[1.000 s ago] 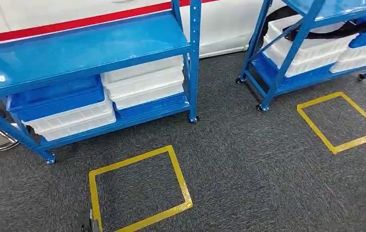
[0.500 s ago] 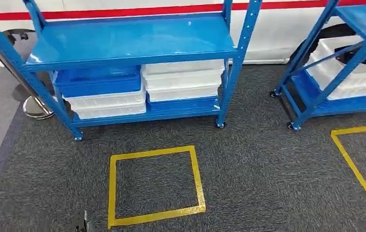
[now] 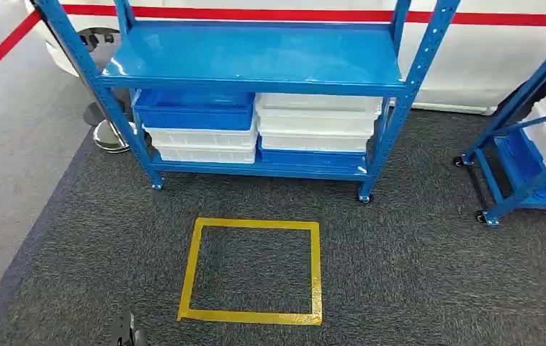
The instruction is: Take the parts from the cabinet and place them on the table.
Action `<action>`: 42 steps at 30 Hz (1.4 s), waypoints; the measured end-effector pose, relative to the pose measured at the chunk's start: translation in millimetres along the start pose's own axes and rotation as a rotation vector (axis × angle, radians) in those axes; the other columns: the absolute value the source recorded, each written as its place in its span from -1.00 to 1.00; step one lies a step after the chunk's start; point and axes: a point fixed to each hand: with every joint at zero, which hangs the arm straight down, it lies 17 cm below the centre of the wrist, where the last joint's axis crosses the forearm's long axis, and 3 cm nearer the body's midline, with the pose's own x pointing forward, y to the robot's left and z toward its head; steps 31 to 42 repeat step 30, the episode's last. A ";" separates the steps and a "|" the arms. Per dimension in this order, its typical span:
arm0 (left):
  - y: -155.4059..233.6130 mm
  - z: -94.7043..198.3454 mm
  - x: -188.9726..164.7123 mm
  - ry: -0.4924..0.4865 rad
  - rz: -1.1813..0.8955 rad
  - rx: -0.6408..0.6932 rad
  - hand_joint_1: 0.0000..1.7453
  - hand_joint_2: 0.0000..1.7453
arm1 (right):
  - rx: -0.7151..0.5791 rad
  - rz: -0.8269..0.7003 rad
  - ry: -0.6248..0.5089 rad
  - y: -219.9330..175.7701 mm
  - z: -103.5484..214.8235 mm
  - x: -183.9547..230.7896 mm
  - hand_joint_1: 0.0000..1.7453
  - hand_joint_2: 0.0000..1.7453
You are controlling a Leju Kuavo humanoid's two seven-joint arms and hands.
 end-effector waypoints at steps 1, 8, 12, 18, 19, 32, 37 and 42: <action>0.0 0.0 0.0 0.000 0.000 0.000 -1.00 -1.00 | 0.000 0.000 -0.001 -0.2 0.0 0.5 -1.00 -1.00; 0.7 -0.6 3.2 -0.007 0.000 0.004 -1.00 -1.00 | -0.020 0.005 -0.013 -6.4 -0.1 8.3 -1.00 -1.00; -0.6 -0.4 6.5 -0.018 0.013 0.003 -1.00 -1.00 | -0.039 -0.019 -0.028 -6.7 -0.8 8.8 -1.00 -1.00; 0.0 0.2 2.3 -0.013 0.012 0.002 -1.00 -1.00 | -0.033 -0.024 -0.024 2.1 -0.9 6.8 -1.00 -1.00; 0.2 0.2 1.7 -0.012 0.012 0.003 -1.00 -1.00 | -0.033 -0.025 -0.023 2.3 -1.0 6.3 -1.00 -1.00; 1.0 0.5 -0.7 -0.007 0.013 0.008 -1.00 -1.00 | -0.038 -0.037 -0.015 -6.2 -1.1 1.8 -1.00 -1.00; 1.0 0.5 -0.7 -0.007 0.013 0.008 -1.00 -1.00 | -0.038 -0.037 -0.015 -6.2 -1.1 1.8 -1.00 -1.00; 1.0 0.5 -0.7 -0.007 0.013 0.008 -1.00 -1.00 | -0.038 -0.037 -0.015 -6.2 -1.1 1.8 -1.00 -1.00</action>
